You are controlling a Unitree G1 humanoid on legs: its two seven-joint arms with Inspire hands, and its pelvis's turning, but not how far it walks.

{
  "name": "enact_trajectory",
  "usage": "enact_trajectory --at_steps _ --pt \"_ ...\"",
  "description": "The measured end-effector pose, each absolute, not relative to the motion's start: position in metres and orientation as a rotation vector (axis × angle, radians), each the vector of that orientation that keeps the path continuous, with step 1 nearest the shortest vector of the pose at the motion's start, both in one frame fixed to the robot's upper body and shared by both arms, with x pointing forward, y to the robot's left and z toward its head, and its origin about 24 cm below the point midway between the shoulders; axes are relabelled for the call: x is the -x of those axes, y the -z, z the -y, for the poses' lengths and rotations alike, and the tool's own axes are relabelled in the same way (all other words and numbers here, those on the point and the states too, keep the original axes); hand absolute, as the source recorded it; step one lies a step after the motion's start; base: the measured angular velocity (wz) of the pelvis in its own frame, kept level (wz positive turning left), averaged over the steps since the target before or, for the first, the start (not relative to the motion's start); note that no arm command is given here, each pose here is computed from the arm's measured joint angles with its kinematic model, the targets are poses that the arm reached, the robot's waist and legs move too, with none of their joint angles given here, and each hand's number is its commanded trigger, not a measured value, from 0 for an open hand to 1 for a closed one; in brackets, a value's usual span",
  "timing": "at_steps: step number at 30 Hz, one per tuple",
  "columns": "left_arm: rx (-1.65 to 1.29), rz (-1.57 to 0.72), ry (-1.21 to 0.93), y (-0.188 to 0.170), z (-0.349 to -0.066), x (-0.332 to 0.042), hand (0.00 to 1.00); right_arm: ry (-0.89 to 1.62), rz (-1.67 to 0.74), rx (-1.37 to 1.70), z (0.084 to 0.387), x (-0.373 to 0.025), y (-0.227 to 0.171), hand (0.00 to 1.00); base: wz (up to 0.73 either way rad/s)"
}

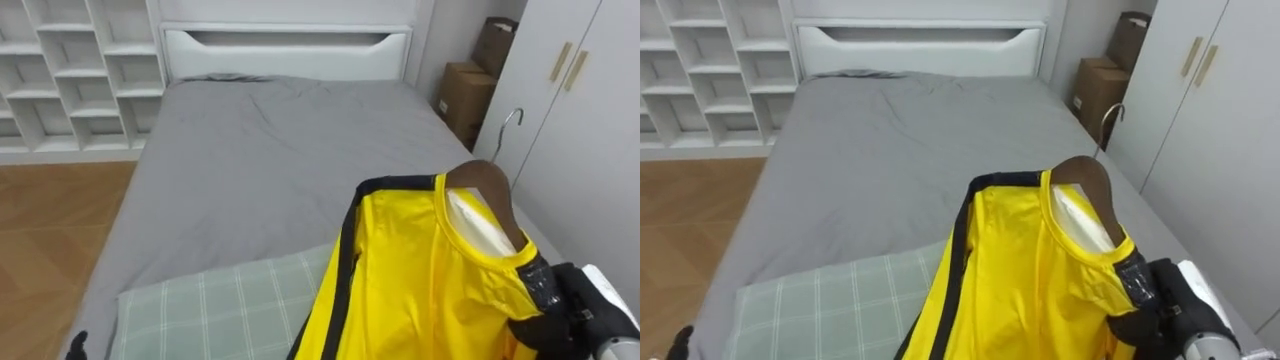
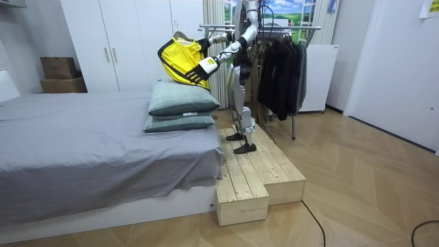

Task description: Hang clothes

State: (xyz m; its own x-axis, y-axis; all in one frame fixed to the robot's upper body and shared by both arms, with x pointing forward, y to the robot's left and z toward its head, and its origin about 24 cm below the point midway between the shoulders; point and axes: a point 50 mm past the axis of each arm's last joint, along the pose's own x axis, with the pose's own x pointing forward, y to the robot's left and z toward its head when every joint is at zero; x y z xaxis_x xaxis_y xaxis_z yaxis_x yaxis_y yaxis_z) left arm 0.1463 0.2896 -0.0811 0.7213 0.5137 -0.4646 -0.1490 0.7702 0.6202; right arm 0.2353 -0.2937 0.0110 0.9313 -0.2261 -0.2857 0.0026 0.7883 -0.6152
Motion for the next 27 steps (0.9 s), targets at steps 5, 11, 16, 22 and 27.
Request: enact_trajectory --at_steps 5,11,16,22,27 --pt "-0.545 -0.725 -0.414 0.091 -0.287 -0.134 0.00 0.127 -0.336 0.691 0.292 -0.237 -0.017 1.00 0.02" --pt "-0.527 -0.807 -0.405 0.105 -0.283 -0.116 0.00 0.125 -0.303 0.709 0.289 -0.228 -0.025 1.00 -0.02" --pt "-0.510 -0.943 -0.400 0.124 -0.279 -0.090 0.00 0.138 -0.314 0.696 0.290 -0.225 -0.022 1.00 0.00" --pt "-0.523 -1.082 -0.424 0.136 -0.280 -0.055 0.00 0.156 -0.327 0.690 0.292 -0.225 -0.021 1.00 0.00" --pt "-0.533 -1.113 -0.436 0.138 -0.281 -0.044 0.00 0.167 -0.323 0.669 0.292 -0.225 -0.021 1.00 0.00"
